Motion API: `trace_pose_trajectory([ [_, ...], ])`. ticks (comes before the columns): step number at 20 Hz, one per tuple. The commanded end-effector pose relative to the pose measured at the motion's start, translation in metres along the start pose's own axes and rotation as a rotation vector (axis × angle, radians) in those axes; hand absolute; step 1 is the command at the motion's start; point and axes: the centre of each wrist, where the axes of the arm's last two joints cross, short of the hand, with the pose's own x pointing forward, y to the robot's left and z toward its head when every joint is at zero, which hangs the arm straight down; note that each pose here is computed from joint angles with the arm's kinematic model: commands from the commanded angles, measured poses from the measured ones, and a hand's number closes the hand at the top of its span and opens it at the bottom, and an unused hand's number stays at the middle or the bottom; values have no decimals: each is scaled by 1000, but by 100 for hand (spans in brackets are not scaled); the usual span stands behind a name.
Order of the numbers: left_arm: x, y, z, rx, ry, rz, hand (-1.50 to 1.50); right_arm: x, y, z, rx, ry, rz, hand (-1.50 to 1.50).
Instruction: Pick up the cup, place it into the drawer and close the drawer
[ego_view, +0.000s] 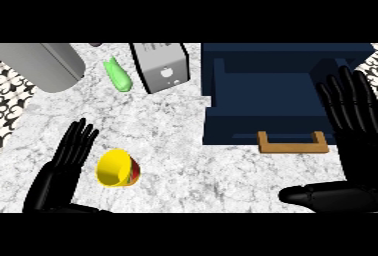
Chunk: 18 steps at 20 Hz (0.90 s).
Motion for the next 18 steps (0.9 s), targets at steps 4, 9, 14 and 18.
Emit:
trace_pose_trajectory([
  [4, -39, 30, -2, 10, 39, -13, -150, -6, 24, -11, -9, -5, 2, -150],
  [9, -62, 26, 1, 2, 53, -24, -150, 10, 5, -3, 15, -7, -12, -150],
  [14, -69, 44, 9, 8, 67, -13, -150, 20, 6, -6, 14, -5, -11, -150],
  [18, -93, 40, 16, 34, 66, -2, -150, 7, -9, 7, 4, 2, -4, -150],
])
